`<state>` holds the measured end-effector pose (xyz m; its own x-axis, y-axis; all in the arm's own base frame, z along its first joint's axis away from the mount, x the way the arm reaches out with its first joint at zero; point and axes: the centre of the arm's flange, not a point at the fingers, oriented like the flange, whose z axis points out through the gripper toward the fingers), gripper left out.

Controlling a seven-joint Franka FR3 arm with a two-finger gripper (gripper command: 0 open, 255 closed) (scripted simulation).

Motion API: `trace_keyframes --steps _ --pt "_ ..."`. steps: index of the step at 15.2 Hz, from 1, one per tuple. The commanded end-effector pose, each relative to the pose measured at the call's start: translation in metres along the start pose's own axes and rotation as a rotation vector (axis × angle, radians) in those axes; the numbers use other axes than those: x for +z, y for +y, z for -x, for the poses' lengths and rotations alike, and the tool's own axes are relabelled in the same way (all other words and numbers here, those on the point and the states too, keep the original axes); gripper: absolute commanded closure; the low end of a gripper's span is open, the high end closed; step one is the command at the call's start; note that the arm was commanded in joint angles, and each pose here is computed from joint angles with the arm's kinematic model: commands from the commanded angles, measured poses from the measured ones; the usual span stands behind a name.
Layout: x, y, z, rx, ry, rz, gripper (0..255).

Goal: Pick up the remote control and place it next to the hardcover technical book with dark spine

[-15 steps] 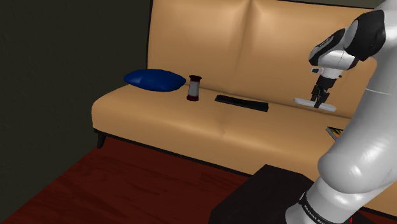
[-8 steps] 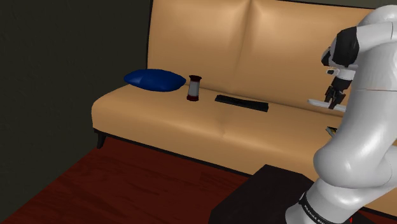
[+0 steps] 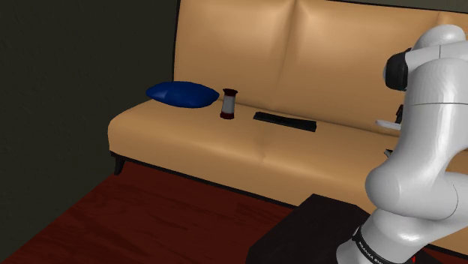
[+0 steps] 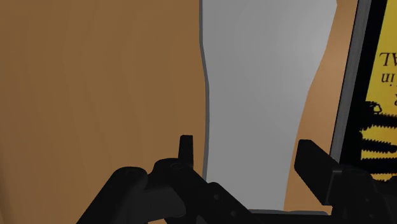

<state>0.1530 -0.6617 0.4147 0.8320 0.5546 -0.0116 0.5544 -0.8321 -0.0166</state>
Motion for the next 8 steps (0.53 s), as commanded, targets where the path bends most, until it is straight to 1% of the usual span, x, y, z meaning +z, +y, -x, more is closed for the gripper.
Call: trace_keyframes --steps 1,8 --pt "0.011 0.0 0.001 -0.001 0.0 0.001 255" --pt "0.048 0.001 0.001 -0.001 0.0 0.001 255"
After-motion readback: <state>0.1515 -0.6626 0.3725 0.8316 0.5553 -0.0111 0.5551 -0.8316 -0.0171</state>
